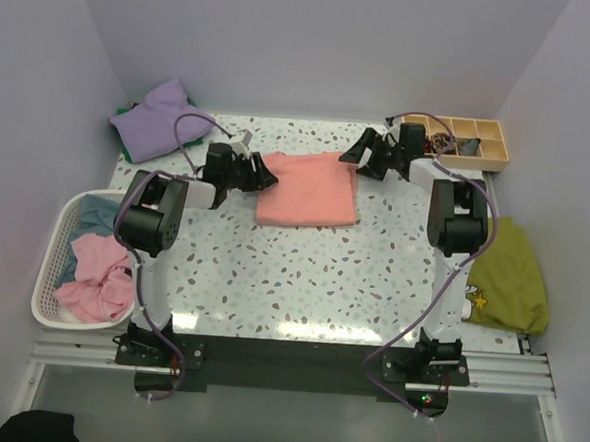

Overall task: Fold and stack the t-shirts
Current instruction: Put the neatly folded tshirt into the corner of the board with the left arm

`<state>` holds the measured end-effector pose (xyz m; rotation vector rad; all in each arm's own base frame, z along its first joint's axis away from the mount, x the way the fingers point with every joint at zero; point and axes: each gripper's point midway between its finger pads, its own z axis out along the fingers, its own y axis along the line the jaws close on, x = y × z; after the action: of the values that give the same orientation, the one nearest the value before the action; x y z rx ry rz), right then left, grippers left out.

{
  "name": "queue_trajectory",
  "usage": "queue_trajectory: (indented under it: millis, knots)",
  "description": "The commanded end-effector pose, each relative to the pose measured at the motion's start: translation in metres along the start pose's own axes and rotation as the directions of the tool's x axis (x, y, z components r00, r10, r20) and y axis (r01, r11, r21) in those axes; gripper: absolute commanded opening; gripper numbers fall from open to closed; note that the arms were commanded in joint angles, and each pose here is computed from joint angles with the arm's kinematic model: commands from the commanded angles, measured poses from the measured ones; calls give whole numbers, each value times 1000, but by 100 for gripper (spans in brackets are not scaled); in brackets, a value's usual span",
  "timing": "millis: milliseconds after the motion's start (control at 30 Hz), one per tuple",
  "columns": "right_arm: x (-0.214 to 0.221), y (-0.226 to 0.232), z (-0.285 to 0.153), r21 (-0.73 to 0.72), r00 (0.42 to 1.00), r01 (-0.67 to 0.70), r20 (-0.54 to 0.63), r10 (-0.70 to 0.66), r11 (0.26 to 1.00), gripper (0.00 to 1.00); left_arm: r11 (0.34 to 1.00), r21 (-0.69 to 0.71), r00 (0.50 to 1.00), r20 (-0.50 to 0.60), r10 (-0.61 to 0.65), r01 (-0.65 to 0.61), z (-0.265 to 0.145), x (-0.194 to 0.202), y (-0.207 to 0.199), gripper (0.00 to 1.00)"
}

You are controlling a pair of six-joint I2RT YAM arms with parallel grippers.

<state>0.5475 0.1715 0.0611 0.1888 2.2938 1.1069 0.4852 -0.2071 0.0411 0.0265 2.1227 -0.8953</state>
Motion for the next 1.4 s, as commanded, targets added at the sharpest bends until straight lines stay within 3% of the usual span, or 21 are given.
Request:
queue_trajectory:
  millis: [0,200,300,633,933,1033,1067,1133,1300,1367]
  knots:
    - [-22,-1,-31,159,988,133,51,-143,978,99,998,-32,997,66,49,-47,-9,-25,-6,55]
    - [-28,-3,-52,258,980,170,60,-192,951,99,988,-154,995,94,24,-9,-34,-16,10,59]
    - [-22,-3,-48,242,984,162,37,-176,957,99,991,-133,994,102,33,-19,-37,-17,4,61]
    - [-10,-1,-43,196,988,149,3,-152,969,99,997,45,998,-21,-58,59,-4,25,-3,64]
    - [1,-1,-34,176,990,143,-39,-138,974,99,995,83,988,-148,-36,49,42,59,-30,64]
    - [5,-4,-32,181,990,138,-51,-130,974,99,992,115,986,-165,-24,43,60,66,-47,40]
    - [6,-4,-31,178,990,137,-55,-129,974,99,990,135,989,-149,-9,29,68,56,-56,19]
    - [8,-6,-31,180,990,134,-60,-126,974,99,990,135,983,-186,-3,29,80,68,-60,0]
    - [10,-8,-33,189,990,136,-64,-126,972,99,986,164,989,-143,38,-14,91,38,-77,0]
    - [9,-6,-34,193,989,141,-62,-131,971,99,984,153,990,-98,104,-88,90,8,-81,0]
